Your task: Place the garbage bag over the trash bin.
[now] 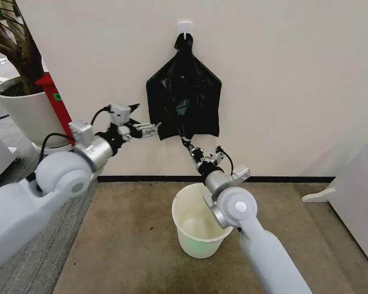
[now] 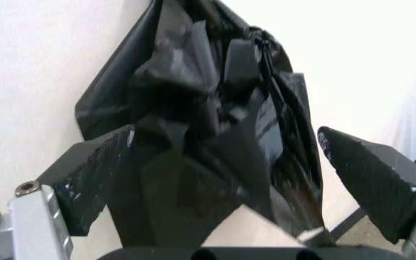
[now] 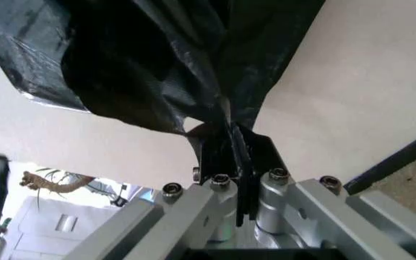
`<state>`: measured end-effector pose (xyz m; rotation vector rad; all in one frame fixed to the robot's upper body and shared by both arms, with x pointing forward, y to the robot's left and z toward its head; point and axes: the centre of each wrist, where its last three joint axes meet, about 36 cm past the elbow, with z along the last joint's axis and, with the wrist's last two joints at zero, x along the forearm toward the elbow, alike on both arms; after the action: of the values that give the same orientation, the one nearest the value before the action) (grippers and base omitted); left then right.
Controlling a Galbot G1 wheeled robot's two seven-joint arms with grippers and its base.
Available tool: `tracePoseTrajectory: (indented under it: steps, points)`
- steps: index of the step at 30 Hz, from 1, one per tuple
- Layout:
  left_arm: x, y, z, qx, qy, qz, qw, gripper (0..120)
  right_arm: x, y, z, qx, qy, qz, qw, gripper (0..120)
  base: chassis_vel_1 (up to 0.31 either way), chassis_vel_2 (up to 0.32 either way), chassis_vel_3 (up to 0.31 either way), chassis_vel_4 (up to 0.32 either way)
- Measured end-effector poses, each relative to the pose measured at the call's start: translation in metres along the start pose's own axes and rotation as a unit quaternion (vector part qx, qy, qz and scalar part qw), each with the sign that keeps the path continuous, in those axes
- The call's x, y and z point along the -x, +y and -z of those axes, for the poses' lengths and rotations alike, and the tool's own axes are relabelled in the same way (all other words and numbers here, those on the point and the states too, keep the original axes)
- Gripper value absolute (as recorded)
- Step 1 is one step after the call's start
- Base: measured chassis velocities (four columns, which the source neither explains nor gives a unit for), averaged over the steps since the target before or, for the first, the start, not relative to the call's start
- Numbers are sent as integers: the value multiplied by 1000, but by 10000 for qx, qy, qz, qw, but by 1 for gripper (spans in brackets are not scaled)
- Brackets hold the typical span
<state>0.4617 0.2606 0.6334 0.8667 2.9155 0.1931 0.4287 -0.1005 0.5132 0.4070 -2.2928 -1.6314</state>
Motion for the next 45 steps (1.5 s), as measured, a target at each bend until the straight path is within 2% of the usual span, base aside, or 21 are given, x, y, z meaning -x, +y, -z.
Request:
tracePoseTrajectory:
  steps: [4, 7, 10, 13, 14, 17, 19, 28, 45]
  points:
    - [10, 1, 10, 175, -3, -50, 9998, 100, 1, 1, -1, 13, -1, 15, 10000, 0, 0, 0, 0, 0]
    - [25, 2, 15, 847, -9, -311, 9959, 100, 3, 2, -4, 20, -9, 34, 10000, 0, 0, 0, 0, 0]
    - [29, 1, 14, 1099, 51, -413, 9931, 100, 4, 2, -5, 25, -10, 43, 10000, 0, 0, 0, 0, 0]
    - [34, 1, 15, 1754, 226, -562, 9826, 100, 4, 1, -7, 32, -6, 50, 10000, 0, 0, 0, 0, 0]
    - [34, 1, 15, 1754, 226, -562, 9826, 100, 4, 1, -7, 32, -6, 50, 10000, 0, 0, 0, 0, 0]
    - [41, 4, 13, 2301, 323, -615, 9707, 100, 4, 1, -8, 40, 3, 63, 10000, 0, 0, 0, 0, 0]
    - [48, 3, 11, 2449, 357, -642, 9668, 100, 3, 0, -9, 50, 3, 65, 10000, 0, 0, 0, 0, 0]
    - [73, 2, 16, 2714, 245, -693, 9597, 100, 0, -4, -6, 37, -32, 37, 10000, 0, 0, 0, 0, 0]
    - [79, 1, 17, 2985, 431, -907, 9491, 100, -4, -8, 3, -21, -90, 35, 10000, 0, 0, 0, 0, 0]
